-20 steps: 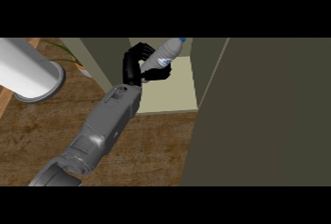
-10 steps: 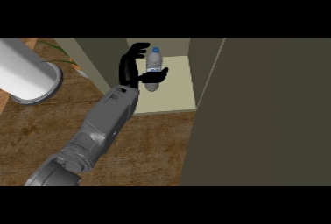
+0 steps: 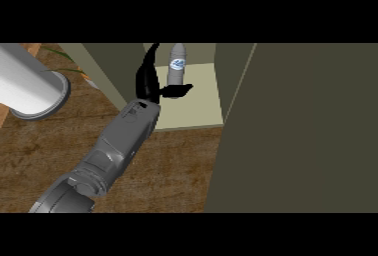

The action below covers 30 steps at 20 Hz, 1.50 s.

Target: Pick up the bottled water, place it into the cabinet and close the cabinet

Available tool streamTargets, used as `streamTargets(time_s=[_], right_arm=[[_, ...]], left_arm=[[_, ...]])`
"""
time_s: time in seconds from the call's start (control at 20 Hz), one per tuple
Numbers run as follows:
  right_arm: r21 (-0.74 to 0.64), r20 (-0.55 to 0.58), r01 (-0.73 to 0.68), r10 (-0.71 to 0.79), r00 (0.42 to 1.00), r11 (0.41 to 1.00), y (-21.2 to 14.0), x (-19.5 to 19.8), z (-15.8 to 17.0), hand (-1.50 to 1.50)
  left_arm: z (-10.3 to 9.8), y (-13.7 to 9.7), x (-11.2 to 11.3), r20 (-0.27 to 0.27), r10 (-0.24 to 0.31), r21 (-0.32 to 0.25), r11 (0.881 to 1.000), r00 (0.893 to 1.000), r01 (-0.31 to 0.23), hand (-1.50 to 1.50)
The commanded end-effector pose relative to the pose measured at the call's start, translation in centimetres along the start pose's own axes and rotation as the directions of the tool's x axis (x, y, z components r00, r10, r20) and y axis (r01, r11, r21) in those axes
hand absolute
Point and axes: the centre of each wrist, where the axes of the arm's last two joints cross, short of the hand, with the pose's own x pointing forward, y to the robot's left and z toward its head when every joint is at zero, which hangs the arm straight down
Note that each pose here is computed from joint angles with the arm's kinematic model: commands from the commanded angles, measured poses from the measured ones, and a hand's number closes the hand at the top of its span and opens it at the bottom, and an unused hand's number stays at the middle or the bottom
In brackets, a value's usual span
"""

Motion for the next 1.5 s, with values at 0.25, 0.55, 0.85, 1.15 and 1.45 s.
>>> streamTargets(time_s=[0.25,0.55,0.85,1.15,1.45], right_arm=[[0.023,0.005,0.038,-0.038,0.999,0.999,-0.3,1.7,1.1,-1.5],[-0.002,0.013,0.031,-0.031,0.999,1.0,-0.4,1.8,0.9,-1.5],[0.008,0.0,0.005,-0.005,1.0,1.0,-0.4,1.4,1.2,-1.5],[-0.039,-0.001,-0.004,0.004,1.0,0.999,-1.0,2.6,1.0,-1.5],[-0.035,-0.001,-0.029,0.029,1.0,0.999,-0.7,2.3,0.8,-1.5]], left_arm=[[0.2,0.1,-0.5,0.025,0.078,-0.039,0.996,0.997,-0.078,-1.5],[-0.2,0.6,0.0,0.15,0.351,-0.144,0.933,0.924,-0.331,1.5],[-0.3,0.5,0.9,0.145,0.52,-0.248,0.843,0.842,-0.478,1.5],[-0.2,0.3,1.7,0.072,0.639,-0.355,0.734,0.765,-0.58,1.5],[2.6,0.3,-1.0,-0.012,0.716,-0.463,0.615,0.698,-0.638,1.5]])
